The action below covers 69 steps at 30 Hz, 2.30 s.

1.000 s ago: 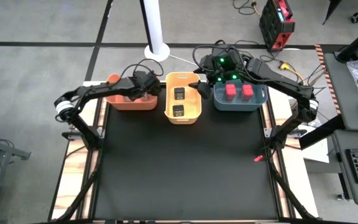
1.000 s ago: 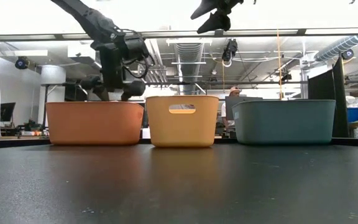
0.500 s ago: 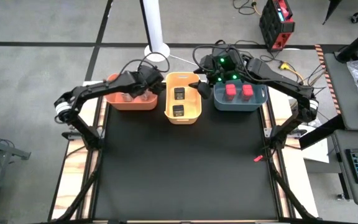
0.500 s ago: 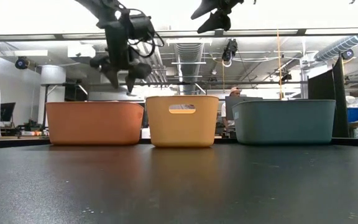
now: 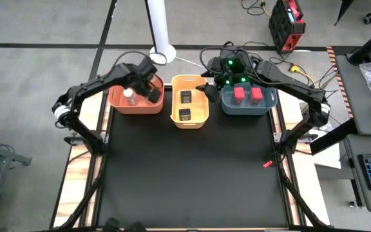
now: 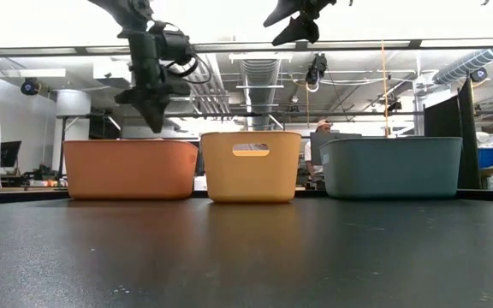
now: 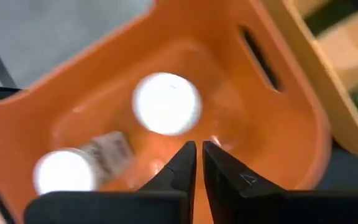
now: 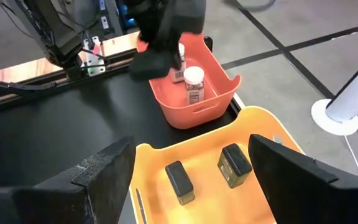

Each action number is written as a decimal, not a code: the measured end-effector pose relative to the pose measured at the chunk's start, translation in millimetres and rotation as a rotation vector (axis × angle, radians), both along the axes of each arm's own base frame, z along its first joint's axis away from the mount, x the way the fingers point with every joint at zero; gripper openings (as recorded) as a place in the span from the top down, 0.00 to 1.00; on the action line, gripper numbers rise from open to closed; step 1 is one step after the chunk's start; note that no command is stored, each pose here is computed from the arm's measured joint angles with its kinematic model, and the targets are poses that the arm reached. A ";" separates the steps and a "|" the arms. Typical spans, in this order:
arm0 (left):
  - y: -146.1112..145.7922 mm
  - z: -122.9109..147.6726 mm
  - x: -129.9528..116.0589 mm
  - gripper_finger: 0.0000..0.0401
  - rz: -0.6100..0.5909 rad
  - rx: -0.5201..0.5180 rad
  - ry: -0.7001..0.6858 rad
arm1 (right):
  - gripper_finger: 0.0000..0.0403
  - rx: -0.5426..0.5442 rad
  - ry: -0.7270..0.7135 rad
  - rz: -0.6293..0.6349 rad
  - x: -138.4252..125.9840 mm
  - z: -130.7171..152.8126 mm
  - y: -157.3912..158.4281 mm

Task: Sort spices by type
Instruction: Put the white spice bottle into the orange bin, then return to Home Position

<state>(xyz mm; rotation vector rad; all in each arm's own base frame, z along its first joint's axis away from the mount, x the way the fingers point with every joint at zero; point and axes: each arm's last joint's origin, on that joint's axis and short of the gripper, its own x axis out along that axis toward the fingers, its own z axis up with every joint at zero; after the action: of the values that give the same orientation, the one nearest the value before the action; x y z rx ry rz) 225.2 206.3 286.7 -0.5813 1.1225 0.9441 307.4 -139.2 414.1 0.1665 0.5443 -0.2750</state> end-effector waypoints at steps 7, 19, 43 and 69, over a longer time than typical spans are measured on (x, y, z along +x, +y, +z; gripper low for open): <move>24.8 -8.9 -15.9 0.99 0.035 0.008 0.030 | 0.22 -0.009 0.002 0.013 0.9 0.0 2.0; 28.6 -34.1 -15.7 1.00 0.051 0.001 0.141 | 0.17 -0.018 0.004 0.018 0.9 0.0 2.0; 20.9 -38.6 -6.3 1.00 0.048 -0.077 0.035 | 0.17 -0.021 0.006 0.020 1.3 -0.3 1.8; -102.2 103.7 -36.5 1.00 -0.802 0.044 -0.804 | 0.24 -0.144 -0.248 0.372 -3.7 30.7 14.2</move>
<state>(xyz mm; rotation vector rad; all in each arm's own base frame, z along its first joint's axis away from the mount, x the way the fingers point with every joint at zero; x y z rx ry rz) 188.7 104.1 390.4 -0.3570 0.5034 0.0022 303.7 -125.0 444.9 -0.0416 0.2996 0.0695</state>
